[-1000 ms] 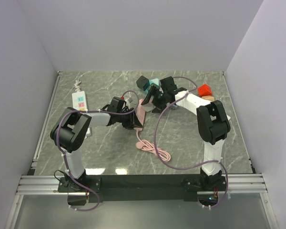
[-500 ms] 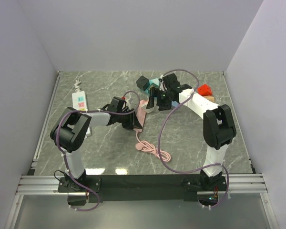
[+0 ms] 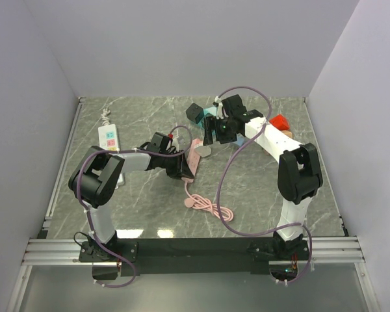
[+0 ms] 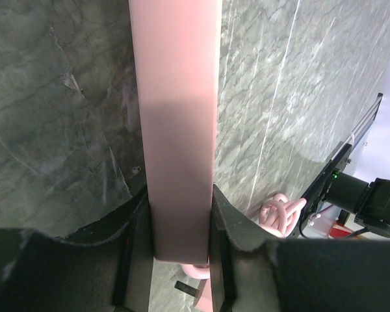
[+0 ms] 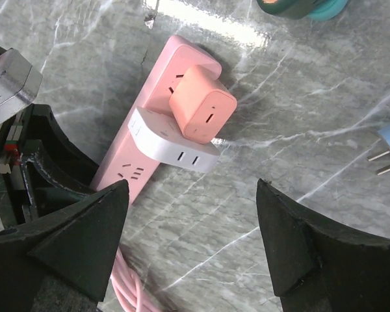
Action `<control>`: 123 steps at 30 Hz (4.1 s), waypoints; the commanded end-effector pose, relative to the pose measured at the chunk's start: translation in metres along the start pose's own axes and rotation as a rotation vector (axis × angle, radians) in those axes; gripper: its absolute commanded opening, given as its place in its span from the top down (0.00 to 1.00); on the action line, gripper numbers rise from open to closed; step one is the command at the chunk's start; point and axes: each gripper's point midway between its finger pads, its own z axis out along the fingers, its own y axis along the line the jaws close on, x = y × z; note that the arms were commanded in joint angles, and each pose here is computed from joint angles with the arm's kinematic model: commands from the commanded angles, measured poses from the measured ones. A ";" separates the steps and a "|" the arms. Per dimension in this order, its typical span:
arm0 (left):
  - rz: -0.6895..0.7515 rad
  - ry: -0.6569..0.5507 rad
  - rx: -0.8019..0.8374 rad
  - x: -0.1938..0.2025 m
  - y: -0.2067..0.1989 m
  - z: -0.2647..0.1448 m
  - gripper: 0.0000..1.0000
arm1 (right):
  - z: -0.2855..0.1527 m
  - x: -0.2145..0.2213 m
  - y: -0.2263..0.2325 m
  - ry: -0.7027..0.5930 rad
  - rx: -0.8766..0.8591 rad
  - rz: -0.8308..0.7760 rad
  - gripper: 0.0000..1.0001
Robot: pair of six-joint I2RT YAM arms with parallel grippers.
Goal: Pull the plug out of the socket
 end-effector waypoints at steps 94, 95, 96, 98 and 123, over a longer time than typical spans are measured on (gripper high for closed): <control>-0.047 0.113 -0.014 0.033 0.002 0.006 0.99 | -0.032 -0.059 -0.004 -0.179 0.112 -0.088 0.14; -0.040 0.113 -0.013 0.031 0.001 0.006 0.99 | -0.030 -0.059 0.001 -0.170 0.081 -0.106 0.14; -0.034 0.118 -0.018 0.031 0.001 0.006 0.99 | -0.025 -0.059 0.001 -0.160 0.078 -0.117 0.14; -0.027 0.115 -0.025 0.029 0.000 0.005 0.99 | -0.022 -0.062 0.007 -0.156 0.039 -0.156 0.14; -0.019 0.111 -0.011 0.023 -0.007 0.003 0.99 | 0.051 0.015 0.020 0.105 -0.012 -0.297 0.33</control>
